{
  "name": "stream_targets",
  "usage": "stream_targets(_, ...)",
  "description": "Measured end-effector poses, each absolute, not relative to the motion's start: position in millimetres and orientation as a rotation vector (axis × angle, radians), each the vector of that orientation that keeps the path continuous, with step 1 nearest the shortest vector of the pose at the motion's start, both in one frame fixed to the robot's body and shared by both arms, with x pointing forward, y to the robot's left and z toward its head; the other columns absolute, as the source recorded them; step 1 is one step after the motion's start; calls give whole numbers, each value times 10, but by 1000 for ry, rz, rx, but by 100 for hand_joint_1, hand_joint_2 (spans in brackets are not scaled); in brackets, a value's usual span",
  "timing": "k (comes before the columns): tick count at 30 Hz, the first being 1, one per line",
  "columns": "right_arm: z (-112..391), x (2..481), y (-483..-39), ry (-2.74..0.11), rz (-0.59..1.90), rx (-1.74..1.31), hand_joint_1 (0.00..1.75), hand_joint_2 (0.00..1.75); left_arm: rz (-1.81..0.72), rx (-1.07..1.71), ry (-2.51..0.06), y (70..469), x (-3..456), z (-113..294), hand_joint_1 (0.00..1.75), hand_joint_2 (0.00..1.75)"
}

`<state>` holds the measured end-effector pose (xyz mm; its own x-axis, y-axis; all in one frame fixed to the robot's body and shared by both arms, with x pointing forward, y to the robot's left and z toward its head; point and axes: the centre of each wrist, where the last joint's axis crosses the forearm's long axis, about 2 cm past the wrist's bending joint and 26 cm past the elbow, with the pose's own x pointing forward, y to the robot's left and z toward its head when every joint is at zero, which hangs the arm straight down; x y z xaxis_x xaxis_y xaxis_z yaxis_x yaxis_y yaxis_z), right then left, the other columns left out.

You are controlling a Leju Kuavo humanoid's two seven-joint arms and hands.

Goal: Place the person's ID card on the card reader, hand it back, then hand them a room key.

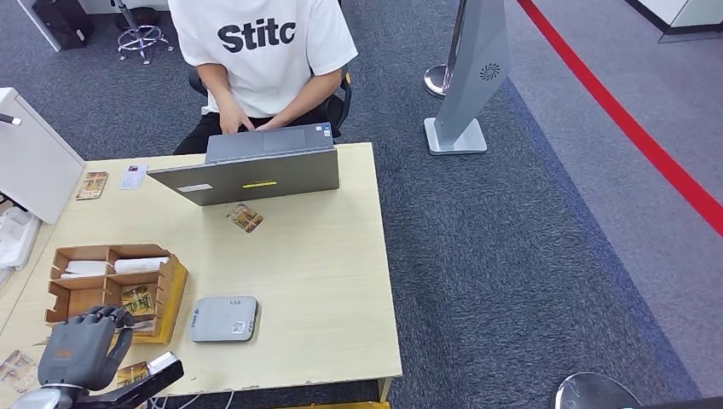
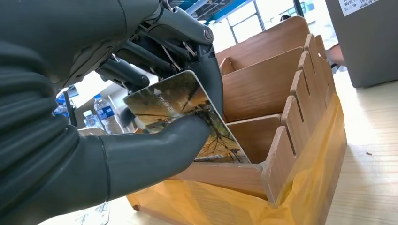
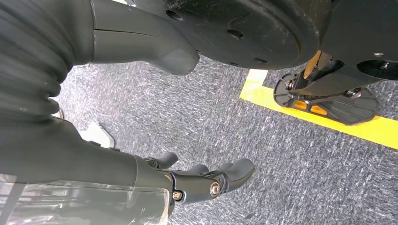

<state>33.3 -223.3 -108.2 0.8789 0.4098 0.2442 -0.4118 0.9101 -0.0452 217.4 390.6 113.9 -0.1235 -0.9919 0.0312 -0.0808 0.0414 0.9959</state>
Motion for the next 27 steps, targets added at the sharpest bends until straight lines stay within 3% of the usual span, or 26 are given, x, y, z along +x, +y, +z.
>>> stream_targets(9, -1079, 348, -2224, -250, 429, 1, 0, 175, -1206, 1209, -1448, 3893, 2247, 1229, 175, 175)
stream_targets(19, -1067, 424, -2191, -237, 438, 9, 0, 175, -1215, 1351, -1627, 3730, 2768, 1873, 175, 175)
stream_targets(27, -1066, 428, -2185, -232, 461, 16, 0, 175, -1257, 1404, -1640, 3691, 2979, 2140, 175, 175)
